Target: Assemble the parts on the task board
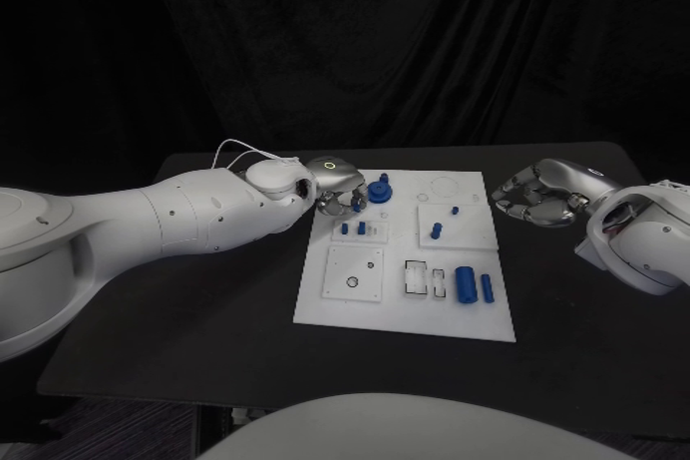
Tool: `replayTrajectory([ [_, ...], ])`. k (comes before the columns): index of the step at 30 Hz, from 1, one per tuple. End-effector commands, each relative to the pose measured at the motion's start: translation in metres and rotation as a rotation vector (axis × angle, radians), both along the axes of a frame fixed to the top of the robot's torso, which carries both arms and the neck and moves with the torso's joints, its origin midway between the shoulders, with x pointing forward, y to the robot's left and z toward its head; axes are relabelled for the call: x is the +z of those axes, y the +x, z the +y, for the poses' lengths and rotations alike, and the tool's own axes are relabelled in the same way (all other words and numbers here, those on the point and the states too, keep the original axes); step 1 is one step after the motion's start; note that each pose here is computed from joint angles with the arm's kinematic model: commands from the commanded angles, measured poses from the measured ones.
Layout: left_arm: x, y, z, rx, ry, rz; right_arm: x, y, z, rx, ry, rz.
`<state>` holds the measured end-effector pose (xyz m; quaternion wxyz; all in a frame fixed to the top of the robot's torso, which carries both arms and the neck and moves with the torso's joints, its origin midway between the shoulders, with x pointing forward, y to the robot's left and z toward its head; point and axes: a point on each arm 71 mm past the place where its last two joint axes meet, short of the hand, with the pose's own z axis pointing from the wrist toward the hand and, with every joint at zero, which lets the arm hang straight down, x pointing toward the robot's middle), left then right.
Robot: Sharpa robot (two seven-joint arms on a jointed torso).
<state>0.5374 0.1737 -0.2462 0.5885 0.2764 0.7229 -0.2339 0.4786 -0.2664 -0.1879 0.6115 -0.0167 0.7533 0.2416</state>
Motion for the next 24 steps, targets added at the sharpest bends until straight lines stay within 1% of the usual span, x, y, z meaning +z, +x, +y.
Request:
replayTrajectory([
  [1,0.0008,-0.0002,-0.0027,-0.005,-0.011,-0.018,-0.0012,-0.0001,-0.0007,-0.014,-0.006,0.007],
  [15,-0.0016,0.0001,-0.0072,-0.005,-0.003,-0.004,-0.0013,-0.0002,0.0006,-0.011,-0.006,0.008],
  [24,-0.0044,-0.0001,-0.0076,-0.001,0.007,0.011,-0.0013,-0.0006,0.0003,-0.012,-0.006,0.009],
])
